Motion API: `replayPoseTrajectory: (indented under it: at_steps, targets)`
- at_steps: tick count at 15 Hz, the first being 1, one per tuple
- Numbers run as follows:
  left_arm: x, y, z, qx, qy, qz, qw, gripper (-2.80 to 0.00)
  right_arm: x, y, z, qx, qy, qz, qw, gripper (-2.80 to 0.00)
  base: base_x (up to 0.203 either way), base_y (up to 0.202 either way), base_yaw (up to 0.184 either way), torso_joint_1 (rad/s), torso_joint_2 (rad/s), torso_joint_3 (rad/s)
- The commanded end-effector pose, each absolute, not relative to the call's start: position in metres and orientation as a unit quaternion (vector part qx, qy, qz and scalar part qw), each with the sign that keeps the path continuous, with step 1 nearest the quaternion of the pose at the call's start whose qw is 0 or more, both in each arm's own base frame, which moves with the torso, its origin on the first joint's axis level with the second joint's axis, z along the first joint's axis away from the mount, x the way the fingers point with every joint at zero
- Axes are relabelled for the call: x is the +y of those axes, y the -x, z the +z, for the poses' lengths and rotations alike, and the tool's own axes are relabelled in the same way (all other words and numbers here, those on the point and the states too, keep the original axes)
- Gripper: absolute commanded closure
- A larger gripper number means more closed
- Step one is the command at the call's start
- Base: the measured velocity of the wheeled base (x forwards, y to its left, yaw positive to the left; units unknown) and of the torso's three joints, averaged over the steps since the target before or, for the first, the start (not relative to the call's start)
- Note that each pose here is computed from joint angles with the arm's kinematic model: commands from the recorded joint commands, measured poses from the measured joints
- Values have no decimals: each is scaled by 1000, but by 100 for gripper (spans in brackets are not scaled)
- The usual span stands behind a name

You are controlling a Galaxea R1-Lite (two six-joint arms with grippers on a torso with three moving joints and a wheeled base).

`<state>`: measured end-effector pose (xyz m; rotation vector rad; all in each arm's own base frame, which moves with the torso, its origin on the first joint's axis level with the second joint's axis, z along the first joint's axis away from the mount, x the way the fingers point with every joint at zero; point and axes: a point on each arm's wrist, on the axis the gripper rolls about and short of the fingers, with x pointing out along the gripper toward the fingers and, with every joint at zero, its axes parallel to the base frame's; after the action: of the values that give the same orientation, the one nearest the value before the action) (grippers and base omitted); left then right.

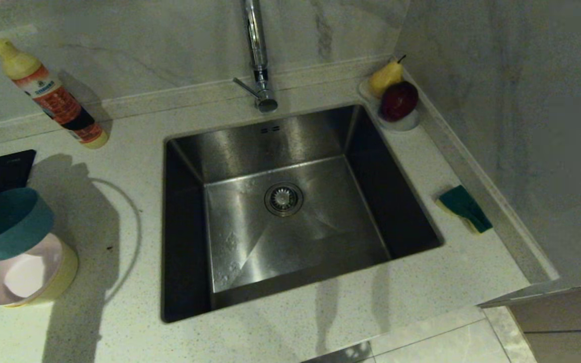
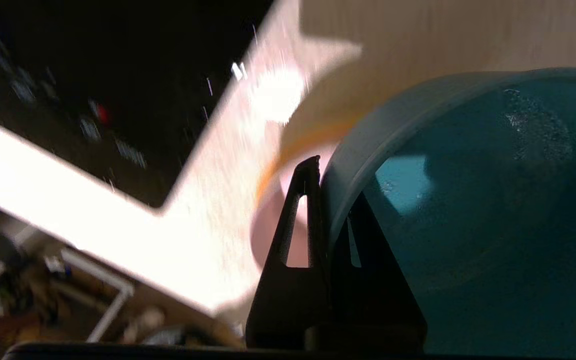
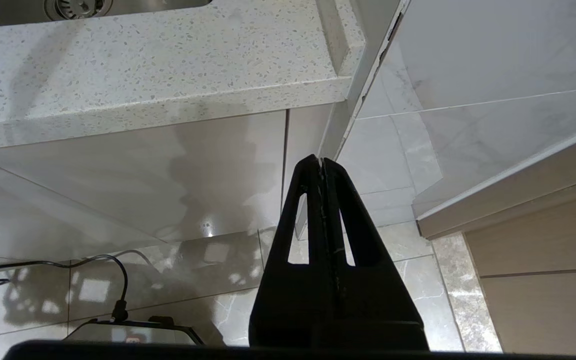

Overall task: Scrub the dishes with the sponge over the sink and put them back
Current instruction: Place the bowl on the bowl

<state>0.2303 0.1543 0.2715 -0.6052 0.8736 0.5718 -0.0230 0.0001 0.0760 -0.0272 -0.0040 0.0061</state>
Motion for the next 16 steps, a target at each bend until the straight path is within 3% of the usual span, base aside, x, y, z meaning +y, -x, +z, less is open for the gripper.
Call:
replayPoseTrajectory:
  at_steps: [1, 7, 16]
  targets:
    - [153, -235, 265, 410, 273, 276, 825, 0, 0, 23, 76, -2, 14, 3, 1000, 0, 0, 0, 0, 0, 0, 0]
    - [139, -234, 257, 427, 264, 268, 823, 0, 0, 23, 76, -2, 14, 4, 1000, 0, 0, 0, 0, 0, 0, 0]
    - [129, -233, 261, 365, 236, 265, 861, 0, 0, 23, 76, -2, 14, 3, 1000, 0, 0, 0, 0, 0, 0, 0]
